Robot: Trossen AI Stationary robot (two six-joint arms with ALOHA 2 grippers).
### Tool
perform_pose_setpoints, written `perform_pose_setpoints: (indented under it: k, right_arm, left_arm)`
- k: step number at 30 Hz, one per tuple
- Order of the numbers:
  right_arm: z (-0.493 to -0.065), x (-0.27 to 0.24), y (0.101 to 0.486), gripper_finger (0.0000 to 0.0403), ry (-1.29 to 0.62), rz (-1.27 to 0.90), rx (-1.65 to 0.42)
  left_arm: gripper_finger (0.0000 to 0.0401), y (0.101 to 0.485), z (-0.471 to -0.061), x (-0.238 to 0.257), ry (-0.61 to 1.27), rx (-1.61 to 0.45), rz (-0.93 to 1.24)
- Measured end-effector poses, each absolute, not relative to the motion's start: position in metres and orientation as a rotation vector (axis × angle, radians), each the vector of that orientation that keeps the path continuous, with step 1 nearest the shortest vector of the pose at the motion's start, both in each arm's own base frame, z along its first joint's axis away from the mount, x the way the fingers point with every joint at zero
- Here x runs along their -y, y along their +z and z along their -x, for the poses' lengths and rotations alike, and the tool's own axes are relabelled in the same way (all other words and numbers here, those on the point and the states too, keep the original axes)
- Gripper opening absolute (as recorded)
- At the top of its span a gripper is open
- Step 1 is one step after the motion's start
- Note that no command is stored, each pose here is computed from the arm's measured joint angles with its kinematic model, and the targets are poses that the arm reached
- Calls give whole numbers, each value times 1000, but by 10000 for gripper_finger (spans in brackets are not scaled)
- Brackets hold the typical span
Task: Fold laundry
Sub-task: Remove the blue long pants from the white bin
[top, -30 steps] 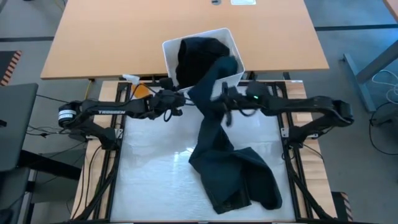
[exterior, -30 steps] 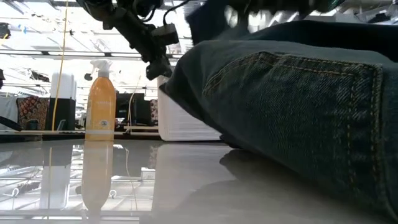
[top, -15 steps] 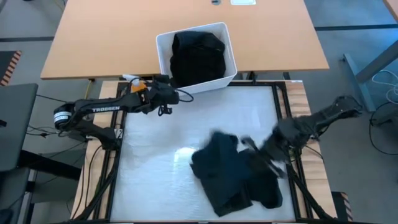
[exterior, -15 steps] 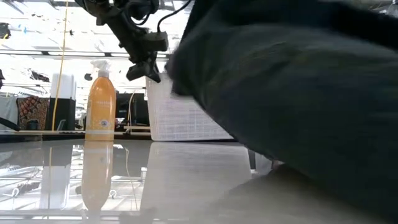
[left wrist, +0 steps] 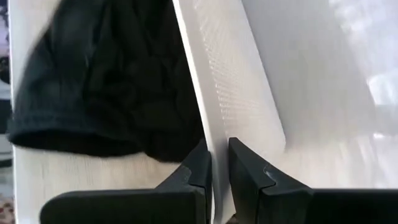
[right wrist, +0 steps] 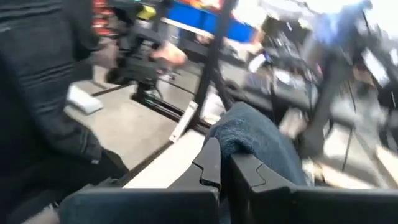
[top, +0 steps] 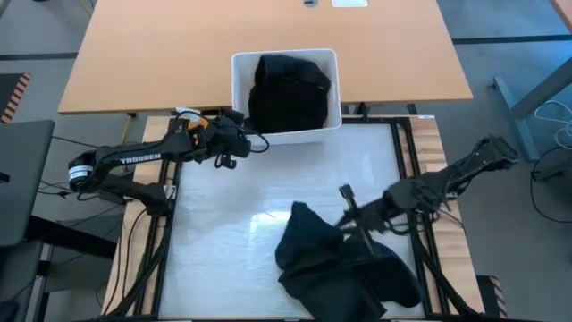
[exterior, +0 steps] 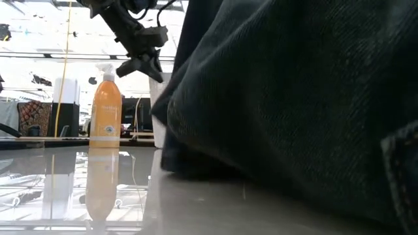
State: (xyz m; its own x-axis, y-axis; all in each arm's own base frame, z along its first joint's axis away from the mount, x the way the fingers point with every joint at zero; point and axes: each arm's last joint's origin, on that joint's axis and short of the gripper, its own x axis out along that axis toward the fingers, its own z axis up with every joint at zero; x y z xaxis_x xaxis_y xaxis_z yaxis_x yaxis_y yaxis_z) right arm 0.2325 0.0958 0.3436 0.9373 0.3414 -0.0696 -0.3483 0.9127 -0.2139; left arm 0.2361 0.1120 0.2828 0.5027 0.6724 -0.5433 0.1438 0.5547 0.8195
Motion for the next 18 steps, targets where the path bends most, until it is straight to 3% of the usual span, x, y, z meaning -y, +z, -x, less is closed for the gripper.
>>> perform_pose_setpoints:
  k: [8,18]
  right_arm:
    - [-283,-33,302,41,87,-61,-253]
    - [-279,-9,294,91,30,-140,-368]
  left_arm:
    - [25,284,-233,-119,434,-1007,-901]
    - [107,296,-236,-117,656,-1009,-928]
